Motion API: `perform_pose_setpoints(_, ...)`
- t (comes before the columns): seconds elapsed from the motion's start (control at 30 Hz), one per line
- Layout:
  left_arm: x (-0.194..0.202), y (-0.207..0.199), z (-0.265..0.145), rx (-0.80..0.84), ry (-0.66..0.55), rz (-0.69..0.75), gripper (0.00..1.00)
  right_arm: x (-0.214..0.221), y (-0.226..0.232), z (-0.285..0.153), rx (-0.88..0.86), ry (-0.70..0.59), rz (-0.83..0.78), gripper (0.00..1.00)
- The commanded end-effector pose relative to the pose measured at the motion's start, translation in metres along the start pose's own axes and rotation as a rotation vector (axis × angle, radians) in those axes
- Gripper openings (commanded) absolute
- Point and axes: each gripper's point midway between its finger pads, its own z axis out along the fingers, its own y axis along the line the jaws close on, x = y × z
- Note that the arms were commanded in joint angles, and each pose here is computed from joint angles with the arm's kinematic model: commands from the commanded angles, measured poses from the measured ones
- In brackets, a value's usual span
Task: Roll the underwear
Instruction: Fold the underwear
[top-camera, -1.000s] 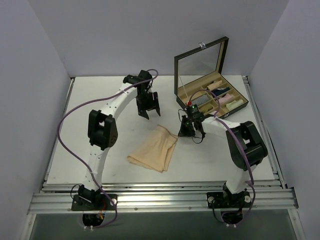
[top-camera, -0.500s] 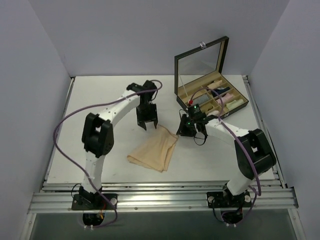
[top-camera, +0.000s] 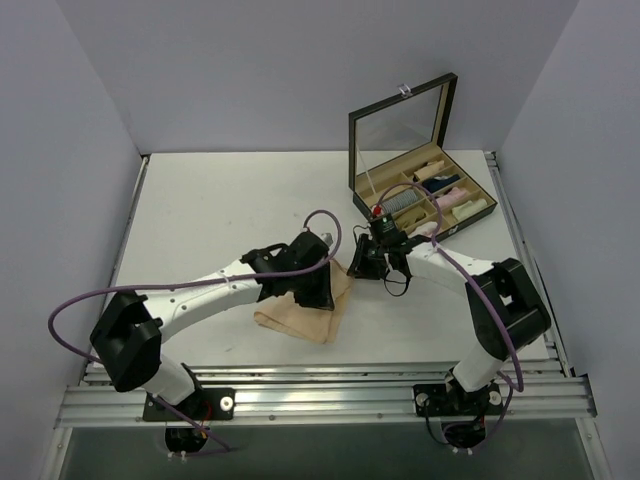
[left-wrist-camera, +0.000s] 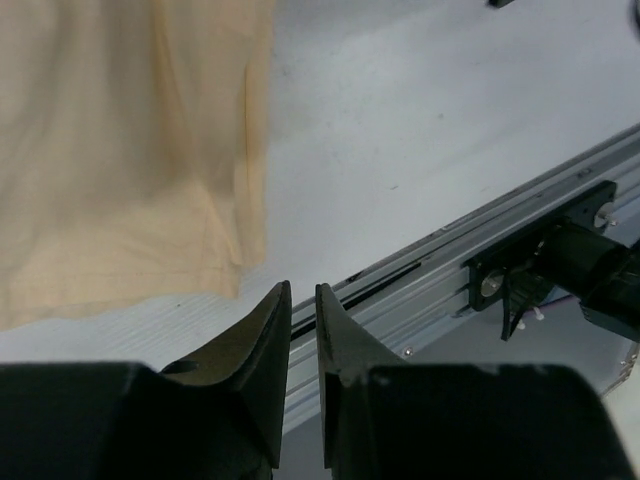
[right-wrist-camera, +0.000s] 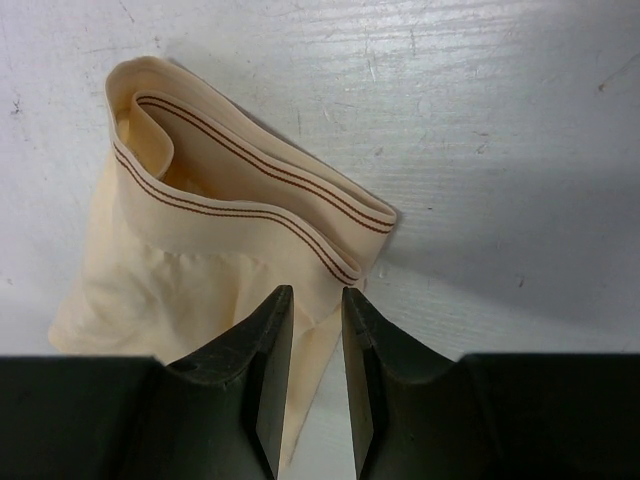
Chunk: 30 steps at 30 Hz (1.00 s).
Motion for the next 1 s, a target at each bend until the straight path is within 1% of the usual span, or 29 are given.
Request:
perform_pose_setpoints(0.0,-0.003,-0.013,0.032,0.044,-0.082,-0.041,0.24,0.003,-0.001,0.007,0.004,0.001,0.014,0.22)
perform_pose_setpoints(0.07,0.007,-0.01,0.048,0.021,-0.083,-0.07,0.21,0.003,-0.004,0.011,0.014,0.005,0.01,0.22)
perform_pose_setpoints(0.1,0.008,-0.012,0.051,0.028,-0.084,-0.077,0.18,0.0,-0.002,0.012,0.013,0.001,0.01,0.22)
perform_pose_setpoints(0.13,0.006,-0.017,0.055,0.049,-0.096,-0.082,0.17,0.0,-0.003,0.014,0.017,0.003,0.013,0.22)
perform_pose_setpoints(0.2,0.012,-0.024,0.064,0.064,-0.074,-0.063,0.14,-0.002,-0.001,0.014,0.015,-0.002,0.022,0.22)
perform_pose_setpoints(0.27,0.018,-0.02,0.073,0.016,-0.048,-0.033,0.09,-0.004,0.001,0.014,0.013,-0.01,0.03,0.22)
perform_pose_setpoints(0.3,0.015,-0.021,0.073,-0.003,-0.064,-0.026,0.09,-0.002,-0.001,0.015,0.019,-0.008,0.032,0.23)
perform_pose_setpoints(0.43,0.026,-0.014,0.085,-0.039,-0.031,-0.022,0.08,0.0,-0.003,0.017,0.024,-0.004,0.032,0.24)
perform_pose_setpoints(0.63,0.039,0.014,0.089,-0.151,-0.014,-0.044,0.06,0.004,-0.005,0.017,0.031,0.003,0.028,0.23)
perform_pose_setpoints(0.8,0.044,0.021,0.092,-0.179,-0.002,-0.056,0.05,0.0,-0.005,0.015,0.039,-0.008,0.029,0.28)
perform_pose_setpoints(0.97,0.052,0.027,0.098,-0.206,0.017,-0.06,0.04,0.002,-0.006,0.016,0.056,-0.006,0.031,0.28)
